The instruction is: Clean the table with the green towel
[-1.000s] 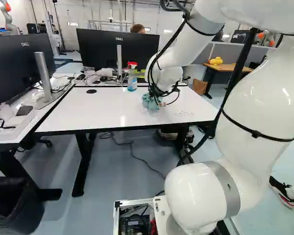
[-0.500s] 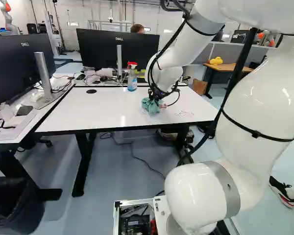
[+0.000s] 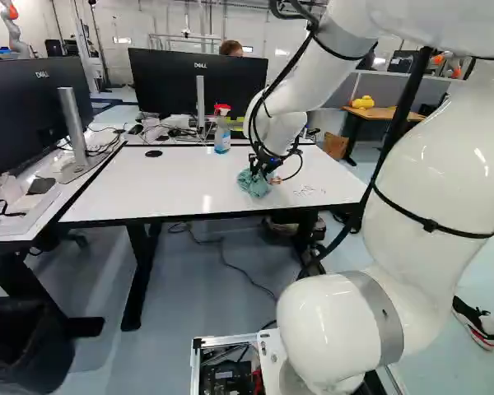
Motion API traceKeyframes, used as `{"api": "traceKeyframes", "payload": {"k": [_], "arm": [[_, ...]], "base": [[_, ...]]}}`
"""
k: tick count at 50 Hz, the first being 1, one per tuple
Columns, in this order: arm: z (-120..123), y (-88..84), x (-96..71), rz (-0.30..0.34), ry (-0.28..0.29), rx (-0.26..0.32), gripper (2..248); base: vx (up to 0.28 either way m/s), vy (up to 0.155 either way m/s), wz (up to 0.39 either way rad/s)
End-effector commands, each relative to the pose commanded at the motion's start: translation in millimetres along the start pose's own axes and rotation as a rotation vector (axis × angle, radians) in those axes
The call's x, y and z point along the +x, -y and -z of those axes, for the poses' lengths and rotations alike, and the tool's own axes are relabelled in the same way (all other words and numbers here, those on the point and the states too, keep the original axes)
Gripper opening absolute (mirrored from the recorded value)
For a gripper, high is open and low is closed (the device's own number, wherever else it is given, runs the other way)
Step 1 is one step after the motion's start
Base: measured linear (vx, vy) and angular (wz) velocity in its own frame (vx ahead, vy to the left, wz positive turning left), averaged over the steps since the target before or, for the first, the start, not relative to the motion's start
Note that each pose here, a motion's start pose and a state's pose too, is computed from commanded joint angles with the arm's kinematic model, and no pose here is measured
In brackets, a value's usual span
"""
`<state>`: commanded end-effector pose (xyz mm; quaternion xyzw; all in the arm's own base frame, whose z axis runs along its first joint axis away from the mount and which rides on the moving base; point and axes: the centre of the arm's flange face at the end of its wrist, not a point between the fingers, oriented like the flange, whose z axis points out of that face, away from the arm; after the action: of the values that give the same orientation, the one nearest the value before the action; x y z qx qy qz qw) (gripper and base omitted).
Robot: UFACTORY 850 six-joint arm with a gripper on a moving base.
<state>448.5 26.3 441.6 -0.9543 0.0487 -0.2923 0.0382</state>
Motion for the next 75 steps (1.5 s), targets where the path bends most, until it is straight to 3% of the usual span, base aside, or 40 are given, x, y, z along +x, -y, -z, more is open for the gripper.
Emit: {"api": "traceKeyframes", "payload": {"k": [35, 56, 75], "arm": [[0.9, 0.0, -12.4, 0.0, 0.139, 0.0, 42], [1.1, 0.0, -12.8, 0.0, 0.139, 0.0, 42], [16.7, -9.7, -35.8, -0.013, 0.139, -0.008, 42]], "base": [[0.0, 0.0, 0.0], [0.0, 0.0, 0.0], [0.0, 0.0, 0.0]]}}
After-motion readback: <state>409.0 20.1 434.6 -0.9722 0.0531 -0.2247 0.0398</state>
